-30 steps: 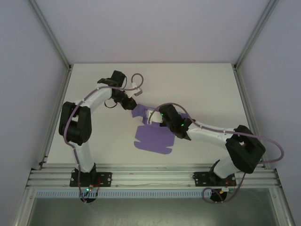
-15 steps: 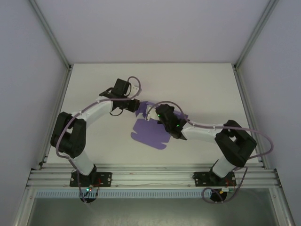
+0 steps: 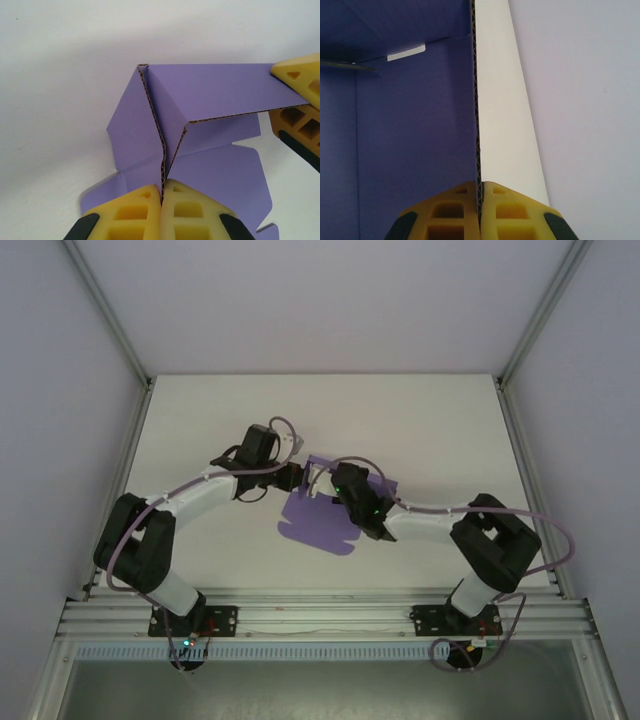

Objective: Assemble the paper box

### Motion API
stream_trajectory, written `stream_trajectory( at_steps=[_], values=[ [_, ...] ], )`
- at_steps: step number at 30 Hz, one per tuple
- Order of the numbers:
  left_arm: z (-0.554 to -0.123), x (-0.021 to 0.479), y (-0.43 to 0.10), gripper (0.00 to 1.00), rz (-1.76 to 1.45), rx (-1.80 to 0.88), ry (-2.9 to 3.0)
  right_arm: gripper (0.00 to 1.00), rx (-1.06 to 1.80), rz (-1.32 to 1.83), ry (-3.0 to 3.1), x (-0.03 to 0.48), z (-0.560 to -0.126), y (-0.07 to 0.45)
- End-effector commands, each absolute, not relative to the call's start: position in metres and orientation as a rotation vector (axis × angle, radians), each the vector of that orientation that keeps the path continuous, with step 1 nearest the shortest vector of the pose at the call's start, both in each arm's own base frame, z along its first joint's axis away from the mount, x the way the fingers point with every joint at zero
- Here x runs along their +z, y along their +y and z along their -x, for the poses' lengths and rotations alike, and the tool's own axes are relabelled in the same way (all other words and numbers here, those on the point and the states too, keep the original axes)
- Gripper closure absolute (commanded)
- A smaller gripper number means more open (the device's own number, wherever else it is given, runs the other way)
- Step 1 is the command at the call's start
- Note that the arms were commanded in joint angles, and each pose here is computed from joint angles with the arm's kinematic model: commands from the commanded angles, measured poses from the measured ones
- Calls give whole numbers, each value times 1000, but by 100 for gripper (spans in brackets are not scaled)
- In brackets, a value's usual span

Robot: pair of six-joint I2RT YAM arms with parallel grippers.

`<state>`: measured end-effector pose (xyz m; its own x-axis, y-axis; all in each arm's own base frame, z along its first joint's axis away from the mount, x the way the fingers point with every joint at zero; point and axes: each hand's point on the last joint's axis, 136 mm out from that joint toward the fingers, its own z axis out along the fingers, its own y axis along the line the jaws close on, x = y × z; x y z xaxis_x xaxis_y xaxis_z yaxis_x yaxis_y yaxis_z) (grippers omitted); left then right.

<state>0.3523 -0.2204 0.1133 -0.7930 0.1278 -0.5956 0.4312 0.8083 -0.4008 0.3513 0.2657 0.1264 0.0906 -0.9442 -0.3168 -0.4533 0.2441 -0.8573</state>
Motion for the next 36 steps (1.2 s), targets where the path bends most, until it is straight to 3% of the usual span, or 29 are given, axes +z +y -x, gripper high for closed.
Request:
stream_trajectory(
  at_steps=[1, 11, 15, 19, 21, 23, 26, 32, 36],
  values=[
    [-362, 146, -239, 100, -354, -831, 2265, 100, -559, 1429, 1432, 114, -342, 279],
    [-347, 130, -223, 96, -270, -803, 2273, 100, -631, 1619, 1340, 87, -313, 263],
    [-343, 121, -216, 69, -264, -755, 2314, 100, -646, 1659, 1297, 81, -304, 263],
    [-350, 125, -207, 51, -214, -691, 2305, 100, -694, 1631, 1340, 79, -309, 257],
    [-355, 132, -204, 35, -203, -658, 2280, 100, -696, 1631, 1323, 79, -308, 257],
    [-360, 142, -202, 27, -193, -639, 2261, 100, -700, 1637, 1314, 79, -308, 257],
    [-364, 162, -197, 0, -175, -606, 2218, 100, -750, 1620, 1333, 81, -311, 251],
    [-378, 179, -142, 0, 90, -471, 2148, 100, -745, 1586, 1319, 92, -311, 251],
    [-387, 148, -80, 0, 381, -332, 2231, 100, -743, 1570, 1314, 95, -312, 253]
  ],
)
